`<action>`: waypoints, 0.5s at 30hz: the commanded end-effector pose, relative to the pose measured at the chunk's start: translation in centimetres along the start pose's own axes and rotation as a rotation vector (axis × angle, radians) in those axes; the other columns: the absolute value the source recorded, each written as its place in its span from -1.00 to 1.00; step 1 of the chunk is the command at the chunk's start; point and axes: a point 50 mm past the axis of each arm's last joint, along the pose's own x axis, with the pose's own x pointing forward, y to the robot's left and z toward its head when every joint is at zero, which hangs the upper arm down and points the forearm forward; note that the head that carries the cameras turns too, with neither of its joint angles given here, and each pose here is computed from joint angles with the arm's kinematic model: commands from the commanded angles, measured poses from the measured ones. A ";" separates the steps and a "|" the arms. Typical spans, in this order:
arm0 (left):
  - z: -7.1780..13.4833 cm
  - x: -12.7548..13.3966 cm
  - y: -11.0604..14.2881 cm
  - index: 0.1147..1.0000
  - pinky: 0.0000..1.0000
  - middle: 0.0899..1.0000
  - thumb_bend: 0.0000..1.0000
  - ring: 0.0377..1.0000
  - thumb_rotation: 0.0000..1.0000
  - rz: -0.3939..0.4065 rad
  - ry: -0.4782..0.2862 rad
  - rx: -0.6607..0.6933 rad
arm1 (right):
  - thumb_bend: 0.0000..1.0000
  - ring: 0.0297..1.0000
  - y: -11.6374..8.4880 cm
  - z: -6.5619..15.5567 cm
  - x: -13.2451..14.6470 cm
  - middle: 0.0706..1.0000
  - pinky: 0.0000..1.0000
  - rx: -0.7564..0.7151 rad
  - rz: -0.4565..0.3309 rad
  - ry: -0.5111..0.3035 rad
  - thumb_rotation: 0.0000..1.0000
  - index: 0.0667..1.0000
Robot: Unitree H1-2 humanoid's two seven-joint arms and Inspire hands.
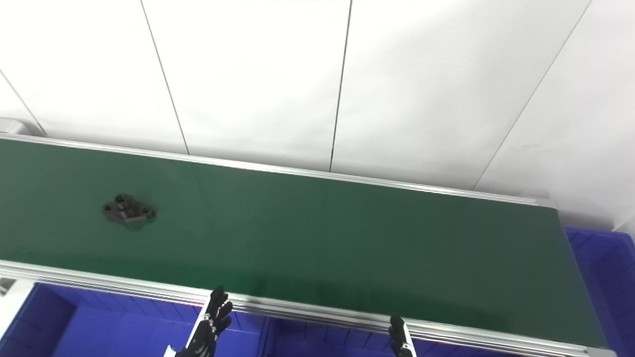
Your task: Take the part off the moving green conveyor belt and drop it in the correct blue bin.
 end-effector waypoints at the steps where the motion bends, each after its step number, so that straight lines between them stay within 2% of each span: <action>1: 1.0 0.1 0.2 1.00 0.91 1.00 0.77 0.96 0.75 0.017 -0.042 -0.013 | 0.78 0.99 0.0 1.6 0.3 1.00 1.00 -0.015 -0.006 -0.077 0.77 1.00; 3: 1.1 0.1 0.3 1.00 0.93 1.00 0.75 0.97 0.73 0.014 -0.041 -0.012 | 0.71 0.98 0.0 2.6 0.6 1.00 1.00 -0.040 -0.013 -0.099 0.64 1.00; 7: 1.2 0.2 0.5 1.00 0.92 1.00 0.73 0.97 0.73 0.010 -0.042 0.001 | 0.59 1.00 -0.3 4.4 1.2 1.00 1.00 -0.113 -0.042 -0.141 0.51 1.00; 15: 1.5 0.2 0.5 1.00 0.92 1.00 0.74 0.97 0.75 0.011 -0.034 0.007 | 0.63 1.00 -1.0 6.4 3.2 1.00 1.00 -0.201 -0.039 -0.197 0.47 1.00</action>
